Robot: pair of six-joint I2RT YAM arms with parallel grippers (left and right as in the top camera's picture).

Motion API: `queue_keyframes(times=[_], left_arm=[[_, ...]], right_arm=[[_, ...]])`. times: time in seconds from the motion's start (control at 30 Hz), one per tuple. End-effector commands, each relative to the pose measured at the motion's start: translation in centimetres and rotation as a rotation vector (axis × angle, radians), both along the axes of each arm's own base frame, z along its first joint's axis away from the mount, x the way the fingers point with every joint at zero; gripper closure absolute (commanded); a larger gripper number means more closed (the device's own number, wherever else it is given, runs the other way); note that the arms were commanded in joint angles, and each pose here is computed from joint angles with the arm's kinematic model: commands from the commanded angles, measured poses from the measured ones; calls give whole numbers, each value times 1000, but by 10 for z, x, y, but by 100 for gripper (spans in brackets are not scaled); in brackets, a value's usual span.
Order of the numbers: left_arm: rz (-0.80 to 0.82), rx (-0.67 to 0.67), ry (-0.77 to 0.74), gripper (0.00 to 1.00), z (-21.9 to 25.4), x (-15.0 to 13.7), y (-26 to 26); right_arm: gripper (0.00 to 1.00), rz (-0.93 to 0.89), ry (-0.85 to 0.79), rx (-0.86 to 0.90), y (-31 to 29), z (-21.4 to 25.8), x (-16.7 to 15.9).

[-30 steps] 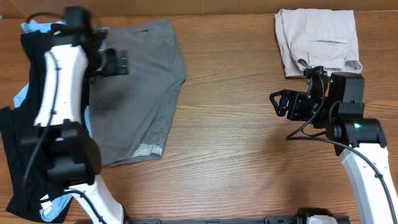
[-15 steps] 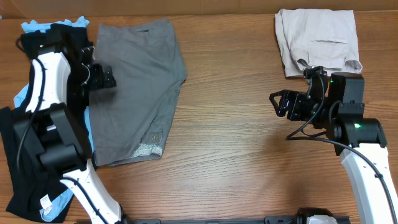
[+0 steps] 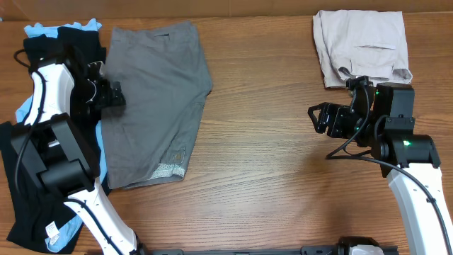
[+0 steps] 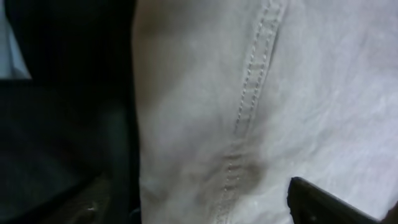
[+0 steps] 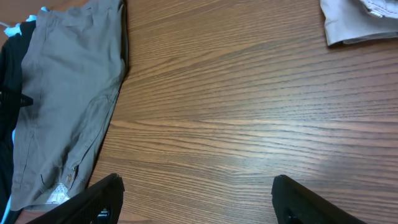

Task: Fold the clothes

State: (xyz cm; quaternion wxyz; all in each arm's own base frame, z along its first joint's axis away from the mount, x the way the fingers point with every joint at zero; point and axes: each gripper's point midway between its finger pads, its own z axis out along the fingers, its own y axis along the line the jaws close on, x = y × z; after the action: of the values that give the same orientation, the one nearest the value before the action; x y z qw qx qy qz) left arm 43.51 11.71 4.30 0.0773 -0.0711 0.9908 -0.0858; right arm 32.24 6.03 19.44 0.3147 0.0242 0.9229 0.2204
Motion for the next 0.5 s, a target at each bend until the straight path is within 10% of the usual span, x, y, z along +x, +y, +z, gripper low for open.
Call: queue_keyframes(times=[0.0,0.1,0.47], left_arm=[[-32,-15,-14,27,0,2,-5],[-40,-23,-12,42,0,3,-9],[-30,31,20,37,-7,-2,-4]], right_arm=[[20,1,-28,-10,0,10,4],[21,1,-27,-10,0,10,4],[20,1,-19,-9,0,9,3]])
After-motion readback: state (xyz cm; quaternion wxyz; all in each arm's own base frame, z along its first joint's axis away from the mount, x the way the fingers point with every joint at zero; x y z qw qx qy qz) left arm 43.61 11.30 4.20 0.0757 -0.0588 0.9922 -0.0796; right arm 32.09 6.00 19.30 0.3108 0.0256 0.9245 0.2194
